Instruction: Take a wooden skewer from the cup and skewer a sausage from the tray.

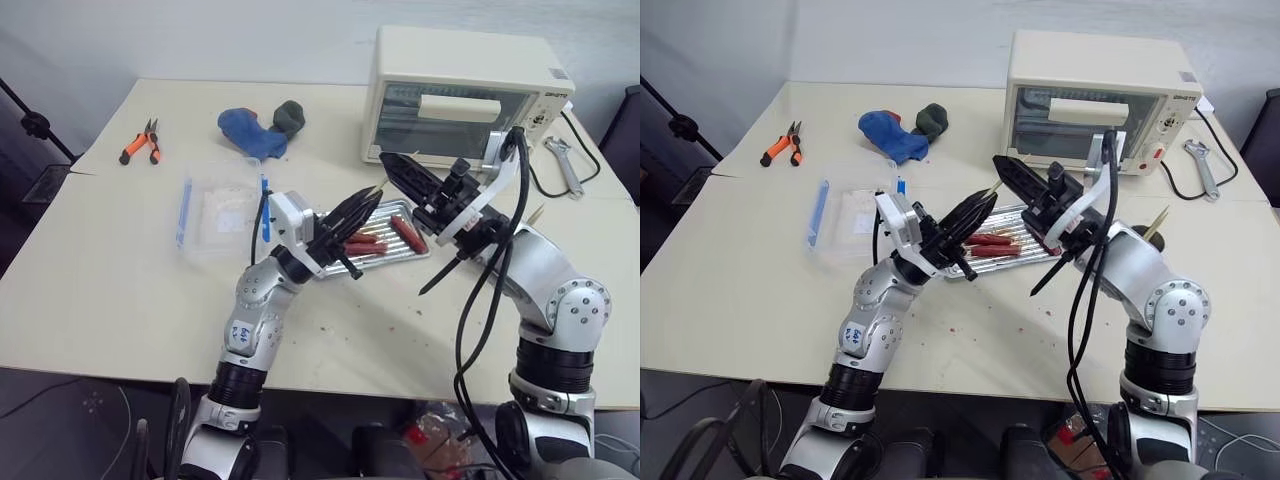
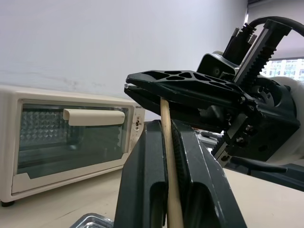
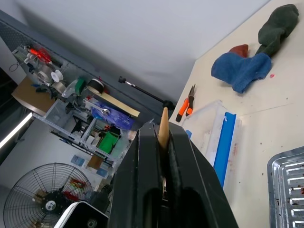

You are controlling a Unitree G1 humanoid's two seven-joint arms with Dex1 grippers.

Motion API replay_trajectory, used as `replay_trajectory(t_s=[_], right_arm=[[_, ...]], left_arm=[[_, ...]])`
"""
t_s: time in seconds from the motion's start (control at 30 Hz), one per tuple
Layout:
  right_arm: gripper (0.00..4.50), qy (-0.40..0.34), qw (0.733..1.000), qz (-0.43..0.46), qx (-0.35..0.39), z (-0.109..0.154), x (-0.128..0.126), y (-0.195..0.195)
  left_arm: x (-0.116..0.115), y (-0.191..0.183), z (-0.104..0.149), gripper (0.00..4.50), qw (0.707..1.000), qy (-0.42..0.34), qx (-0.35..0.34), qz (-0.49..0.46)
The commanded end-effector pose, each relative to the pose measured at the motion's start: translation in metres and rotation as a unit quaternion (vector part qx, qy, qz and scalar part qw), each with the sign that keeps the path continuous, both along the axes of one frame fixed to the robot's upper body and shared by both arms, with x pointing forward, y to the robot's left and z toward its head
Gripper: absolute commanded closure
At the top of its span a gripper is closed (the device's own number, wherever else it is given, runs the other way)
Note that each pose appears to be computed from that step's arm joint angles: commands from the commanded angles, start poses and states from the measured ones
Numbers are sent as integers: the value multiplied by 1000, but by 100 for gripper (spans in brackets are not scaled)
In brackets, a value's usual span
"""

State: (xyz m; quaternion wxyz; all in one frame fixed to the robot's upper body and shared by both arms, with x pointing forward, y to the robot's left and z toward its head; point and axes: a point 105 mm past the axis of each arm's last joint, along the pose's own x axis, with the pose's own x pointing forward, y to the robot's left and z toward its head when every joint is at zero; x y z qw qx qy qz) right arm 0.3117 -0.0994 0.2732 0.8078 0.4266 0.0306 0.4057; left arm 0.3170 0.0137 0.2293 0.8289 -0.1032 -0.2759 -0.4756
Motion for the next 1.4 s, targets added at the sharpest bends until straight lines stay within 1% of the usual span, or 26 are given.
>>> replay_trajectory(t_s=[0.03,0.17,0.2,0.3,0.33,0.37,0.4,0.47,0.57,0.6,0.7,0.77,0.83,0.9,0.93,0.97,1.03,1.07,1.17,1.27,1.4], right_arm=[[341,-75,995,60,-28,11,-28,7],[202,-101,988,-4,-116,-5,-24,-19],[158,-108,984,-11,-142,-11,-26,-25],[61,-133,965,-33,-224,-32,-36,-48],[26,-147,960,-38,-235,-35,-41,-53],[4,-170,952,-51,-248,-40,-45,-62],[4,-189,944,-60,-265,-45,-49,-68],[4,-206,922,-72,-320,-63,-55,-79],[4,-224,881,-85,-408,-101,-65,-107],[4,-217,880,-70,-417,-113,-72,-113],[4,-197,870,-73,-445,-137,-84,-134],[4,-196,862,-76,-461,-143,-87,-141],[4,-206,859,-74,-462,-141,-85,-137],[4,-220,862,-62,-453,-131,-75,-123],[4,-224,859,-56,-457,-126,-67,-114],[4,-220,856,-60,-464,-120,-56,-108],[4,-197,863,-75,-460,-106,-33,-95],[4,-189,860,-73,-467,-101,-24,-89],[4,-191,856,-65,-476,-85,1,-66],[4,-157,844,-83,-506,-83,29,-60],[4,-124,830,-91,-537,-87,57,-61]], left_arm=[[-3,16,22,450,999,-41,-2,10],[-6,46,9,450,997,-35,66,2],[-8,56,5,450,996,-29,83,1],[-16,96,-8,450,992,9,122,13],[-20,107,-12,450,991,23,130,16],[-23,120,-17,450,989,39,141,26],[-26,129,-22,450,987,51,150,33],[-33,144,-30,450,983,75,164,42],[-41,168,-42,450,977,109,168,72],[-43,174,-44,450,976,115,167,84],[-49,190,-48,450,972,132,158,113],[-52,194,-50,450,970,142,156,122],[-54,196,-50,450,969,146,153,126],[-53,195,-50,450,970,147,148,127],[-52,194,-50,450,970,147,147,126],[-51,192,-49,450,970,147,147,124],[-48,186,-47,450,972,143,144,119],[-46,184,-46,450,973,140,142,118],[-42,179,-43,450,975,134,137,115],[-41,175,-44,450,976,133,134,109],[-40,169,-47,450,977,134,133,104]])
